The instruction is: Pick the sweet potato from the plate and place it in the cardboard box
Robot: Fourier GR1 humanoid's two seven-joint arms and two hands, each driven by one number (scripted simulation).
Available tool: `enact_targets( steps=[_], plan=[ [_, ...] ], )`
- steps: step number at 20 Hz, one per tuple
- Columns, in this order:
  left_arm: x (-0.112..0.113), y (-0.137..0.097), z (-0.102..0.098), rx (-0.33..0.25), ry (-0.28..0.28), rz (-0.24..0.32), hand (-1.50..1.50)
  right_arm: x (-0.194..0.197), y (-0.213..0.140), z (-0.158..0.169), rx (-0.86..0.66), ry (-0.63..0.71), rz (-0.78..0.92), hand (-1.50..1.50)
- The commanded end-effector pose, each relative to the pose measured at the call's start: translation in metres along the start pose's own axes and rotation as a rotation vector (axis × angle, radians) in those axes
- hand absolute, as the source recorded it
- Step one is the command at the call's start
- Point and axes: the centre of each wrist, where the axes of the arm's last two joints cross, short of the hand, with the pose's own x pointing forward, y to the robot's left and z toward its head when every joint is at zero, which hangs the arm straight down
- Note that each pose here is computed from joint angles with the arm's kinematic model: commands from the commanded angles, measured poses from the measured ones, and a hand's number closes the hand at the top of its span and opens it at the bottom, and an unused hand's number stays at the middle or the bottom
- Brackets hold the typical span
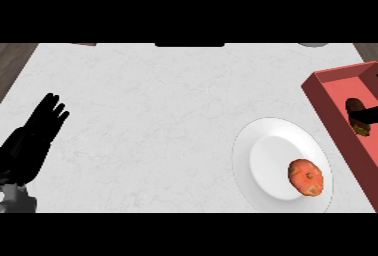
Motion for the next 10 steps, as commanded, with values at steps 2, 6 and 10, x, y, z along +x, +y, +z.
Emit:
enact_targets(
  steps=[2, 6, 10],
  plan=[
    [-0.007, 0.008, 0.005, 0.014, -0.008, 0.006, 0.00, 0.000, -0.012, 0.004, -0.190, -0.042, -0.289, -1.50],
    [-0.017, 0.023, 0.010, 0.019, 0.006, 0.014, 0.00, -0.011, -0.028, 0.011, -0.295, -0.001, -0.487, -1.50],
    [-0.006, -0.006, -0.002, 0.005, 0.009, 0.006, 0.00, -0.033, -0.058, 0.012, -0.332, 0.026, -0.628, -1.50]
  ],
)
